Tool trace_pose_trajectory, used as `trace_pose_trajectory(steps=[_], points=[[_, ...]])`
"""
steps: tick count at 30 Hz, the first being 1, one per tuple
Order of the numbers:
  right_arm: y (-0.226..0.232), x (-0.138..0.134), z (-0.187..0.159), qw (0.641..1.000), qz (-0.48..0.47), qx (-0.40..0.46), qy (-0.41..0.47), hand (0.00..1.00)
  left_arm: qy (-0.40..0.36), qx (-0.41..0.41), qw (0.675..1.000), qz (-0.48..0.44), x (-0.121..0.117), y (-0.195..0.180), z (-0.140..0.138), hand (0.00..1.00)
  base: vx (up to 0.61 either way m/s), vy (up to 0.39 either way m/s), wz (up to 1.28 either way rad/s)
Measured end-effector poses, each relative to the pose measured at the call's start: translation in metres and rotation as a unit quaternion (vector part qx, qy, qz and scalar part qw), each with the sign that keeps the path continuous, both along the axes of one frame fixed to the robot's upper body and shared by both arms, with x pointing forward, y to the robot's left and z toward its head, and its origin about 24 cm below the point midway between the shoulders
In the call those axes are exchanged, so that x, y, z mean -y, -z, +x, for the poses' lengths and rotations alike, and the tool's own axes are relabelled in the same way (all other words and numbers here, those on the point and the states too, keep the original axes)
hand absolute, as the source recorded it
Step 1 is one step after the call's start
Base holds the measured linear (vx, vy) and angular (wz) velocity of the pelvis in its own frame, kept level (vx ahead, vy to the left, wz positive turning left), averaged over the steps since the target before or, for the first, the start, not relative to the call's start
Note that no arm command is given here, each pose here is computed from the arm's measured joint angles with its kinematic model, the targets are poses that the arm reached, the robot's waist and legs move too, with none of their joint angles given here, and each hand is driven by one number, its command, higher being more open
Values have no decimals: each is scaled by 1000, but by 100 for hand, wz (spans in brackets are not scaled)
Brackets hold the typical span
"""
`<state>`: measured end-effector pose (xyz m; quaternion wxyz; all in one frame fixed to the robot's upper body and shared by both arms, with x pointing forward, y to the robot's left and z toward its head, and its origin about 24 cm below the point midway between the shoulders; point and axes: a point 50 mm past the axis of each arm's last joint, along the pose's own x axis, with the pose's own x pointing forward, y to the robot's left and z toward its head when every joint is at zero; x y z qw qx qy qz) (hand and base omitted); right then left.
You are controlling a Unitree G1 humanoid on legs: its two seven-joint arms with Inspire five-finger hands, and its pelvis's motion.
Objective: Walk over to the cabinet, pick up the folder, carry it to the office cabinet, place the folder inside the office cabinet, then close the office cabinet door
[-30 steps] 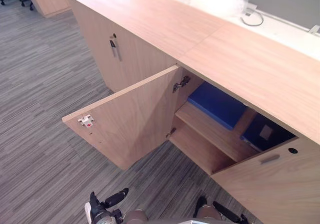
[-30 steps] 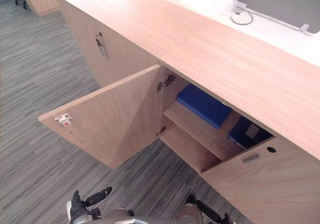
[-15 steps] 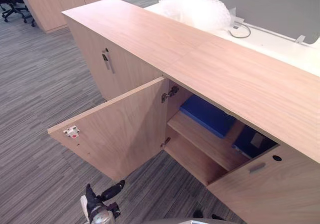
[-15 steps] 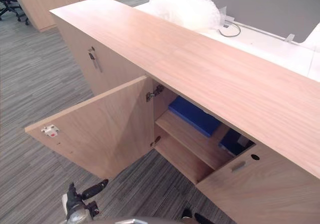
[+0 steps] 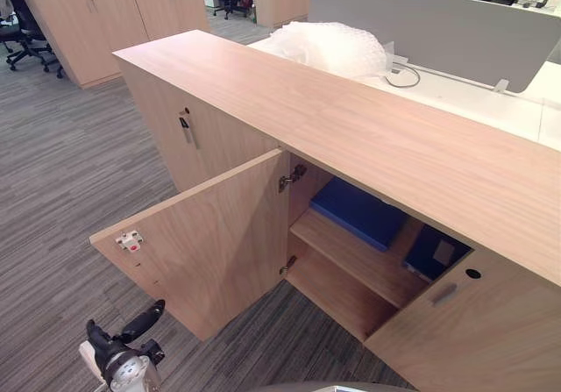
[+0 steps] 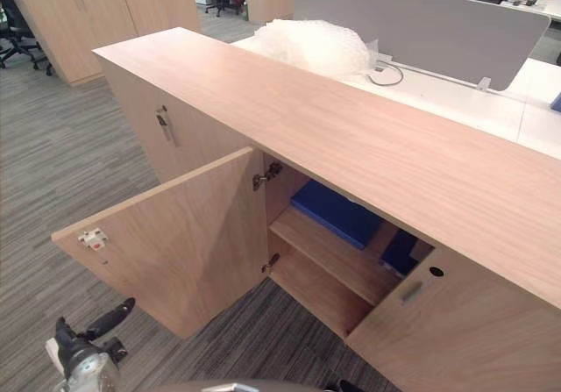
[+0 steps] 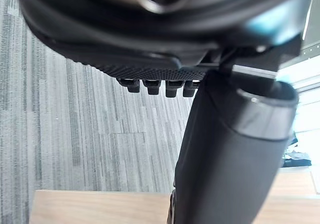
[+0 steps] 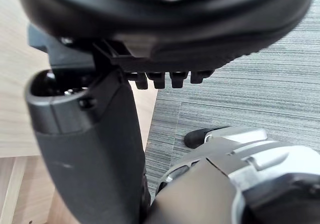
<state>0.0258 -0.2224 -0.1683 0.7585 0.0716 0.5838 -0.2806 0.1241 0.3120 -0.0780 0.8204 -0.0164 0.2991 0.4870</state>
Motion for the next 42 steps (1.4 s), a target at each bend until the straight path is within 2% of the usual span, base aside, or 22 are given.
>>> trace_pose_trajectory(steps=[10,19,28,35,39,41,42], points=[[0,0,-1,1000,5,8,1,100,31,35,999,19,-7,-16,27,100,-8,1,-5],[0,2,-1,1000,8,14,-3,100,163,29,985,44,-1,-23,55,100,-23,1,-5],[-1,8,-5,1000,4,9,-10,100,204,-30,978,25,-5,-6,49,100,-1,0,0],[-1,10,-8,1000,6,6,-4,100,231,-53,971,34,-8,-6,53,100,0,0,0],[0,10,-12,1000,7,1,5,100,289,-97,949,76,-9,-8,56,100,-6,1,2],[0,10,-12,1000,6,0,2,100,337,-146,921,131,-11,-11,49,100,-11,6,6],[0,10,-13,1000,5,1,3,100,386,-195,880,197,-10,-13,42,100,-4,6,10]])
